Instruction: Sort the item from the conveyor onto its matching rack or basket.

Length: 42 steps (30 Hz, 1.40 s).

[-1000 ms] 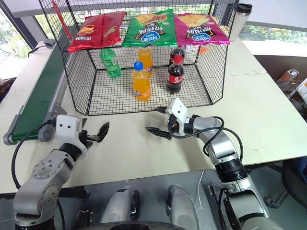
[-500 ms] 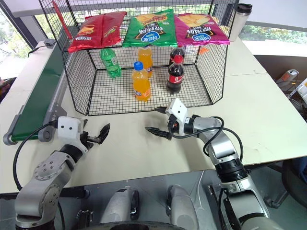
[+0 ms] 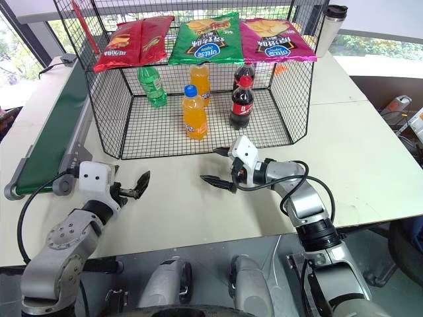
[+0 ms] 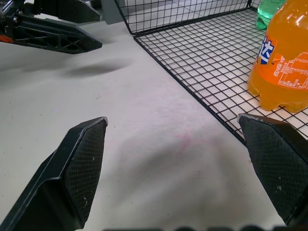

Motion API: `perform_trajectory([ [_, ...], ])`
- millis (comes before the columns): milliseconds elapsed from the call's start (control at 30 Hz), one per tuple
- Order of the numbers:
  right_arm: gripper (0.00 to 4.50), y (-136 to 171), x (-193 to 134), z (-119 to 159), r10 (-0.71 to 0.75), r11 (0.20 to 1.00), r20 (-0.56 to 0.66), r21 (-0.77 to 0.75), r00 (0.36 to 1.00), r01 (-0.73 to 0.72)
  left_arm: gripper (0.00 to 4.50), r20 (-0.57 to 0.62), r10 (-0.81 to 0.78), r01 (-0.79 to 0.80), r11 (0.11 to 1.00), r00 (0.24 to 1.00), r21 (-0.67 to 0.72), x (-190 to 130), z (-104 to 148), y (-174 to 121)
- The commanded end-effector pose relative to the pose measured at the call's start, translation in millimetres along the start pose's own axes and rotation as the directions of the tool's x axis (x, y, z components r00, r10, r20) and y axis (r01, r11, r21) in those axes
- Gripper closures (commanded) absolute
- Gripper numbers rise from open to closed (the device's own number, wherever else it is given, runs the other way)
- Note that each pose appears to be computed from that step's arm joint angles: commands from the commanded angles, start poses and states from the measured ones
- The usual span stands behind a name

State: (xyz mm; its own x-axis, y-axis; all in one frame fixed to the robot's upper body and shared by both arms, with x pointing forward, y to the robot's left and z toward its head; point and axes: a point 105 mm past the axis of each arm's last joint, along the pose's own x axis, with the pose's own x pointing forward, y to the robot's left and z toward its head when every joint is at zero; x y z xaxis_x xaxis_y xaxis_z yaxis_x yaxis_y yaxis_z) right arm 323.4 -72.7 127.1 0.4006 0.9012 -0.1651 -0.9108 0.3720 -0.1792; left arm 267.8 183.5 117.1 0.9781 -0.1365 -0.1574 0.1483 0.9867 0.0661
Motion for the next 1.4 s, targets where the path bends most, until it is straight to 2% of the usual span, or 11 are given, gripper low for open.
perform_trajectory([
  [33, 0.0, -0.1, -1.9, 10.5, -0.004, 0.999, 0.031, -0.035, 1.0, 0.005, 0.02, 0.042, 0.01, -0.011, 1.0, 0.999, 0.021, -3.7, 8.6, 0.0],
  [1400, 0.0, 1.5, -2.3, 9.3, 0.012, 0.999, 0.025, -0.032, 1.0, -0.012, 0.02, 0.041, 0.015, -0.017, 0.999, 0.999, 0.049, -7.5, 10.0, 1.6],
])
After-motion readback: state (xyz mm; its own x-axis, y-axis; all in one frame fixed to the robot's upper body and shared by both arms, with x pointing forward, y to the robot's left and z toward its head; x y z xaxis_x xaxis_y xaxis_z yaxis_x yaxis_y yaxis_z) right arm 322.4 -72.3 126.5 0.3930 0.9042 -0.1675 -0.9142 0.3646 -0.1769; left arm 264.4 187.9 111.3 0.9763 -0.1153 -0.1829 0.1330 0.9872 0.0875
